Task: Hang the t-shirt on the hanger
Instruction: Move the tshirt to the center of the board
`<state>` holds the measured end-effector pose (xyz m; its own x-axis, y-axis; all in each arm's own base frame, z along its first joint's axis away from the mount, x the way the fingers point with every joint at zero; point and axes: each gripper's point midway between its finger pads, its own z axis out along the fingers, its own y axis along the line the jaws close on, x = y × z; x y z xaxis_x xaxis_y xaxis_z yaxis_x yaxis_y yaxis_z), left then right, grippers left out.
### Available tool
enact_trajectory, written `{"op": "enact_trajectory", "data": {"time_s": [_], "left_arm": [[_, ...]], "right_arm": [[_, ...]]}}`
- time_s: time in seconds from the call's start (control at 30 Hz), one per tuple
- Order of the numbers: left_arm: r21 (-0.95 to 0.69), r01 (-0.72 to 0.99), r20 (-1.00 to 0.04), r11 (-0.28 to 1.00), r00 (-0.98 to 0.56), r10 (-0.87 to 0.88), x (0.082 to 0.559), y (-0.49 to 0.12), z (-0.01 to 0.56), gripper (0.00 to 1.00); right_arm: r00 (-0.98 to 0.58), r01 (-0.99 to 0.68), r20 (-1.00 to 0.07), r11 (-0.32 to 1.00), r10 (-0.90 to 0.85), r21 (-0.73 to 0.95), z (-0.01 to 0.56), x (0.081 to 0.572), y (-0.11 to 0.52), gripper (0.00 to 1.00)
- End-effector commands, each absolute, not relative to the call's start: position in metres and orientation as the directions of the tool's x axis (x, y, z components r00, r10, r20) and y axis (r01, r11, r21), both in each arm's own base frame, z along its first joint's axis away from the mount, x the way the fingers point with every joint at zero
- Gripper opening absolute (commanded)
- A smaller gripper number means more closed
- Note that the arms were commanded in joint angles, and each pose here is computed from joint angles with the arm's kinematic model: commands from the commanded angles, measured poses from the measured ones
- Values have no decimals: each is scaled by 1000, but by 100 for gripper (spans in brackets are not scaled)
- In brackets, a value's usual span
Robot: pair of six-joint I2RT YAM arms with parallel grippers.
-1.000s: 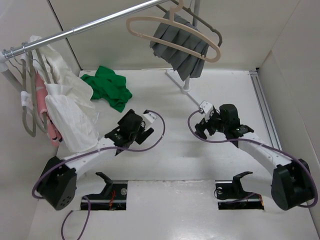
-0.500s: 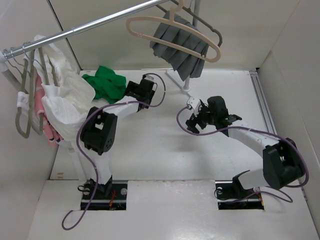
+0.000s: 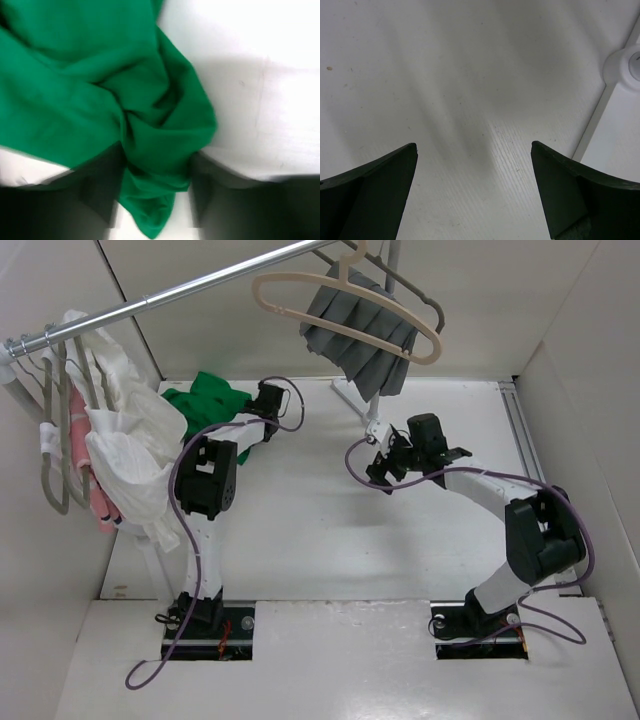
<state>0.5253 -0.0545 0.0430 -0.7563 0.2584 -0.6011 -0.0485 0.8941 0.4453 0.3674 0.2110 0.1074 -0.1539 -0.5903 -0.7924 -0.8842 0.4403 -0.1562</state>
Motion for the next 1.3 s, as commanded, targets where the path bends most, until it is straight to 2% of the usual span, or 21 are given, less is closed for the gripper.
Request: {"op": "enact_trajectory", "data": {"time_s": [0.0,0.03,0.07,0.2,0.23,0.33,0.5,0.57,0.63,0.67,0.7,0.8,0.9,1.0,1.03,1.07,1.1,1.13,1.17,1.2,1.27], "left_arm": [[400,85,-584,913,-744,325,519,-67,44,26],[378,137,-583,915,-732,351,516,-77,42,9],[389,166,-557,906,-741,375,505,-79,35,0],[389,362,-536,847,-659,528,478,-122,40,0],[407,419,-546,812,-600,584,472,-133,60,0],[357,652,-515,669,-460,723,413,-192,62,0],[38,920,-541,389,-309,782,310,-258,87,0],[12,957,-542,291,-239,806,285,-269,91,10],[31,987,-539,157,-116,834,250,-280,97,29],[40,990,-533,136,-94,841,239,-280,97,32],[103,986,-579,128,-45,814,239,-287,114,34],[149,978,-557,145,-39,829,234,-273,108,37],[245,935,-521,257,-96,848,252,-238,104,37],[374,867,-558,330,-74,827,267,-210,128,39],[401,842,-582,360,-69,810,272,-204,138,43],[430,768,-681,475,-68,729,283,-201,172,51],[416,695,-737,586,-120,665,297,-181,185,69],[380,645,-779,663,-164,605,302,-168,187,77],[344,575,-838,742,-169,519,311,-157,205,81],[247,502,-876,829,-250,412,322,-136,206,82],[150,481,-883,864,-328,336,325,-125,196,82]], "right_arm": [[-87,-897,-808,399,-582,-191,126,373,216,100],[-94,-898,-806,399,-585,-184,124,372,215,100],[-94,-898,-806,399,-585,-184,124,372,215,100],[-87,-897,-808,399,-582,-191,130,370,215,100],[-80,-891,-809,405,-582,-203,135,370,213,100],[-77,-878,-820,428,-568,-214,148,367,211,100],[-96,-835,-827,497,-553,-235,171,360,198,100],[-104,-822,-826,515,-555,-242,182,352,191,100],[-112,-805,-818,534,-565,-259,189,344,182,100],[-112,-796,-815,543,-568,-269,193,343,179,100],[-111,-787,-814,551,-570,-279,197,342,176,100],[-105,-769,-809,563,-579,-303,205,334,170,100],[-92,-767,-804,556,-588,-319,205,325,173,100],[-78,-758,-793,553,-604,-346,204,325,178,100],[-61,-772,-783,527,-619,-356,199,323,189,100],[-46,-775,-783,516,-621,-364,201,324,196,100],[-33,-779,-781,506,-623,-371,201,326,205,100],[-7,-797,-782,477,-623,-372,201,330,225,100],[3,-807,-781,460,-624,-371,199,332,236,100],[26,-820,-779,432,-626,-375,198,335,248,100],[47,-839,-800,410,-598,-356,194,351,277,100]]}}
